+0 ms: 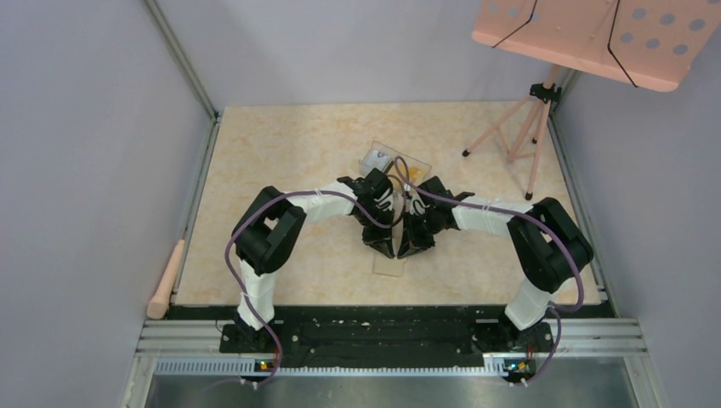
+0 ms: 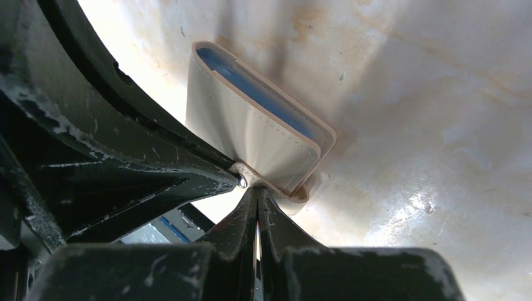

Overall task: Put the credit cards into the card holder
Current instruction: Close the card holder at the center of the board.

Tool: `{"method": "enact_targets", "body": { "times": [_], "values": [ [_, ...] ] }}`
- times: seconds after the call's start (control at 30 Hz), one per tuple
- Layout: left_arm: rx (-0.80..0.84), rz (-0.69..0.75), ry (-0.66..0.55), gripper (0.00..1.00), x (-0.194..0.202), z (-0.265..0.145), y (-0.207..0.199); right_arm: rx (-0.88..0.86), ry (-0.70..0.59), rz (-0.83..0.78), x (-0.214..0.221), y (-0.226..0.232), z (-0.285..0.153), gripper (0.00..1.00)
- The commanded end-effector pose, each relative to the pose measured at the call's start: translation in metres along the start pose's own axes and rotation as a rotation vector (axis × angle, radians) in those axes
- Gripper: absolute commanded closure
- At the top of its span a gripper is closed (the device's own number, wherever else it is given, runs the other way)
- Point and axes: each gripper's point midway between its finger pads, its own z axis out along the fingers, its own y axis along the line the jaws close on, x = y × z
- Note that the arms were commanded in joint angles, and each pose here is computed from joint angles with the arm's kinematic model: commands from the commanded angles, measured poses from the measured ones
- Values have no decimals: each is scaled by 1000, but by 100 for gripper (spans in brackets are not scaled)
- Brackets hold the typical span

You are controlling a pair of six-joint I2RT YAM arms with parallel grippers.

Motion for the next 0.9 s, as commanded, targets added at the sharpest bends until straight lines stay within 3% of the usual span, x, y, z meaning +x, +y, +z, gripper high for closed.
{"method": "enact_targets", "body": {
  "times": [0.0,0.23,0.4,0.53,0.67,0.8,0.87],
  "values": [
    [-251,89,77,100,23,39,51,261,104,-13,39,-57,17,100],
    [-258,107,43,100,20,31,47,219,96,-40,33,-47,18,100],
    [-168,163,-53,98,8,10,19,120,4,-82,12,-14,3,100],
    [-68,222,-188,70,-11,-22,-18,66,-111,-108,-14,15,-21,100],
    [46,255,-349,43,-31,-63,-53,46,-206,-135,-37,38,-45,88],
    [199,257,-489,29,-45,-107,-78,24,-279,-137,-55,54,-66,74],
    [271,229,-518,7,-48,-121,-77,11,-311,-130,-63,60,-75,65]
  ]
}}
